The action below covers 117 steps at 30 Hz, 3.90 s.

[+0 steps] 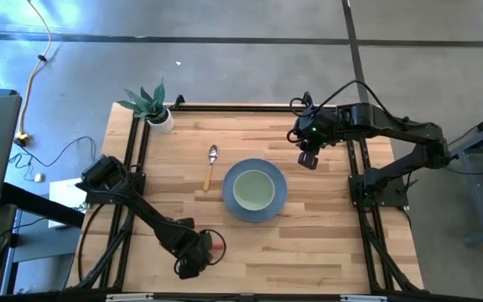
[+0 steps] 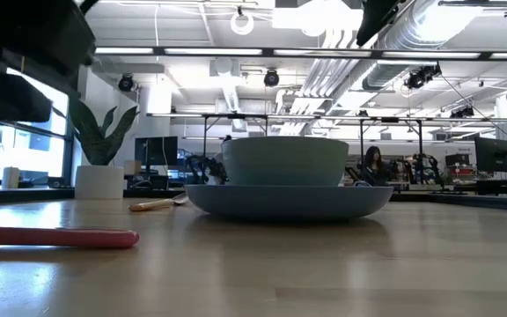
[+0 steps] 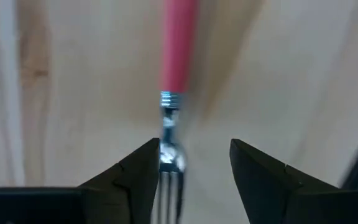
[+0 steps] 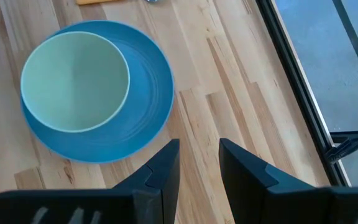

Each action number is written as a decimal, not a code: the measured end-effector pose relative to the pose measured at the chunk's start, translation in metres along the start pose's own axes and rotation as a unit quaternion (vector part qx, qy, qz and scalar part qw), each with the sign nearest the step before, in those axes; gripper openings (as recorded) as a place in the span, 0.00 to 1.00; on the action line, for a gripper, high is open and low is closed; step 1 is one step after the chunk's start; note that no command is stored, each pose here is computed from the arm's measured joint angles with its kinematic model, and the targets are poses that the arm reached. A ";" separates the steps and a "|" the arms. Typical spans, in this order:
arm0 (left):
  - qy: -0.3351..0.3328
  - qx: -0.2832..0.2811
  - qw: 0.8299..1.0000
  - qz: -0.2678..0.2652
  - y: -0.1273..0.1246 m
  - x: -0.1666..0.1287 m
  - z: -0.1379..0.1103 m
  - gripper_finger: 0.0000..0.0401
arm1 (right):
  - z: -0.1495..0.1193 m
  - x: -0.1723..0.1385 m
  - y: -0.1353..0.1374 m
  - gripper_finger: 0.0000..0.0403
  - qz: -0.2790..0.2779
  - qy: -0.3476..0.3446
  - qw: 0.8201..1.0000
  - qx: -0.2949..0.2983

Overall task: Set table place
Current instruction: Put the pink fork to the right of the blue plate

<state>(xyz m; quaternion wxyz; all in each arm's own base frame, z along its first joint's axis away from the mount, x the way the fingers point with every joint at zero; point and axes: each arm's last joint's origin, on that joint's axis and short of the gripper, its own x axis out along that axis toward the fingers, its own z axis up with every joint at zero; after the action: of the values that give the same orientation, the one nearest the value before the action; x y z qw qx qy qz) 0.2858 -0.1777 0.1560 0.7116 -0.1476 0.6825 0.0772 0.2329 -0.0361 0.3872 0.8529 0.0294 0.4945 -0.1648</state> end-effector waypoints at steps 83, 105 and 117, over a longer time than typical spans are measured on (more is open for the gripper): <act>-0.041 0.017 0.999 0.004 0.022 0.025 0.006 0.04 | 0.001 0.000 0.000 0.26 0.000 -0.007 1.000 0.016; -0.127 -0.048 0.991 0.013 0.061 -0.039 0.021 0.00 | 0.009 0.004 0.020 0.26 0.045 -0.030 0.998 -0.012; -0.143 0.003 0.987 0.075 0.093 -0.116 0.046 0.00 | 0.048 0.065 0.066 0.26 0.182 -0.064 0.974 -0.122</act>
<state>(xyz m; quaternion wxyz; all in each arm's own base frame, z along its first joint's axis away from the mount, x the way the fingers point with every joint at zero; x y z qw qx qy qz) 0.2938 -0.0645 0.2628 0.7948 -0.0816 0.5828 0.1484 0.3227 -0.0003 0.3487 0.8958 0.0041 0.4412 0.0529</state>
